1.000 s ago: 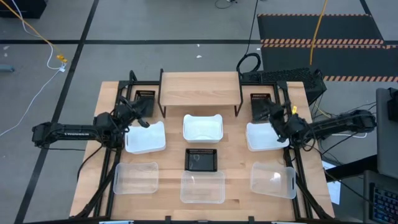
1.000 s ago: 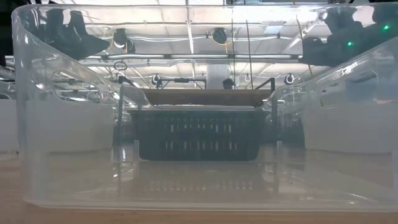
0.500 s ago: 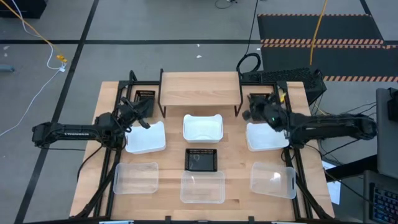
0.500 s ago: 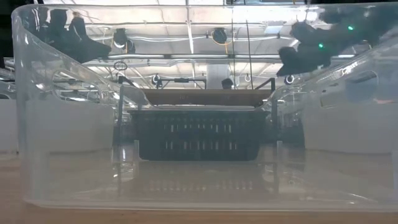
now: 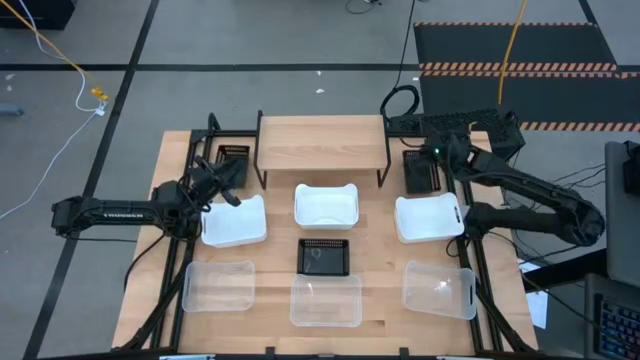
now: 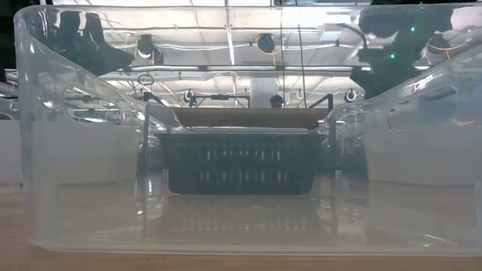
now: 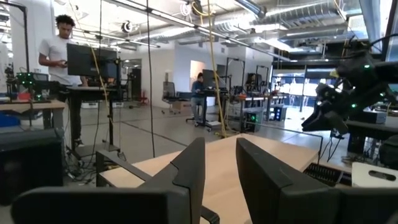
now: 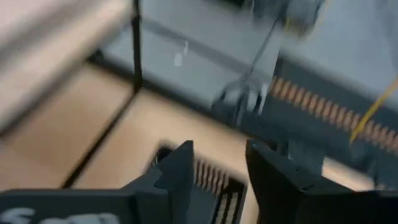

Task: Stack baskets on shelf by color
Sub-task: Put the top right black bin on the shelf

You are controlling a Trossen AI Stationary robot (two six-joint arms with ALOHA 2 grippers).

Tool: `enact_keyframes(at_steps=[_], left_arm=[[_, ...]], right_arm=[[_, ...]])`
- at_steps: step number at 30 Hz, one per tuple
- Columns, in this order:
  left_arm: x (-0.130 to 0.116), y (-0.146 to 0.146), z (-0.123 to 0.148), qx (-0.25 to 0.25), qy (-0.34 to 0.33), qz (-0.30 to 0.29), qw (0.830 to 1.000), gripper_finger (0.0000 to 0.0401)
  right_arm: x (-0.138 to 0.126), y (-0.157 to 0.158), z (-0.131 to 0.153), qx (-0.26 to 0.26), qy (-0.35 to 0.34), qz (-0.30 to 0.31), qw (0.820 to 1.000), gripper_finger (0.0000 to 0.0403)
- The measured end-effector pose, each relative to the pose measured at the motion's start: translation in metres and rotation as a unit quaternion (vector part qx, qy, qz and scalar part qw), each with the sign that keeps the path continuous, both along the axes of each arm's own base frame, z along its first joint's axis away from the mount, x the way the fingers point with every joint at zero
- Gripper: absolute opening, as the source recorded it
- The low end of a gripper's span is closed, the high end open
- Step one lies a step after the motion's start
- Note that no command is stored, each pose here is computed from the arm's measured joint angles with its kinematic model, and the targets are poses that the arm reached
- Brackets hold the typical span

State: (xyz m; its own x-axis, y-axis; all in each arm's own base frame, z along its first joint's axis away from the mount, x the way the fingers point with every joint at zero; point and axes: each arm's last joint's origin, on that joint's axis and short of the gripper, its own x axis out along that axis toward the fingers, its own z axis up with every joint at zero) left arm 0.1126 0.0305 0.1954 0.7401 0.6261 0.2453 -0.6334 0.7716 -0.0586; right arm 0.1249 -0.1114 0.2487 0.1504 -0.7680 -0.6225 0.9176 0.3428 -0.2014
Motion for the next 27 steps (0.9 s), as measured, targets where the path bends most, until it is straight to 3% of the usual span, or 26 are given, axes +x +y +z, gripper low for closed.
enact_keyframes(at_steps=[8, 13, 19, 27], left_arm=[[0.000, 0.000, -0.001, 0.000, 0.004, 0.000, 1.000, 0.0093], [0.000, 0.000, -0.001, -0.001, 0.005, 0.000, 1.000, 0.0093], [0.000, 0.000, -0.001, -0.003, 0.004, -0.001, 1.000, 0.0093], [0.000, 0.000, -0.001, 0.010, 0.016, 0.004, 1.000, 0.0093]], right_arm=[[-0.017, -0.028, -0.017, 0.059, 0.055, -0.069, 0.994, 0.0201], [-0.012, -0.029, -0.030, 0.100, 0.090, -0.069, 0.989, 0.0203], [-0.012, -0.026, -0.045, 0.191, 0.051, -0.058, 0.979, 0.0203], [-0.024, -0.025, -0.077, 0.219, 0.079, -0.109, 0.966, 0.0193]])
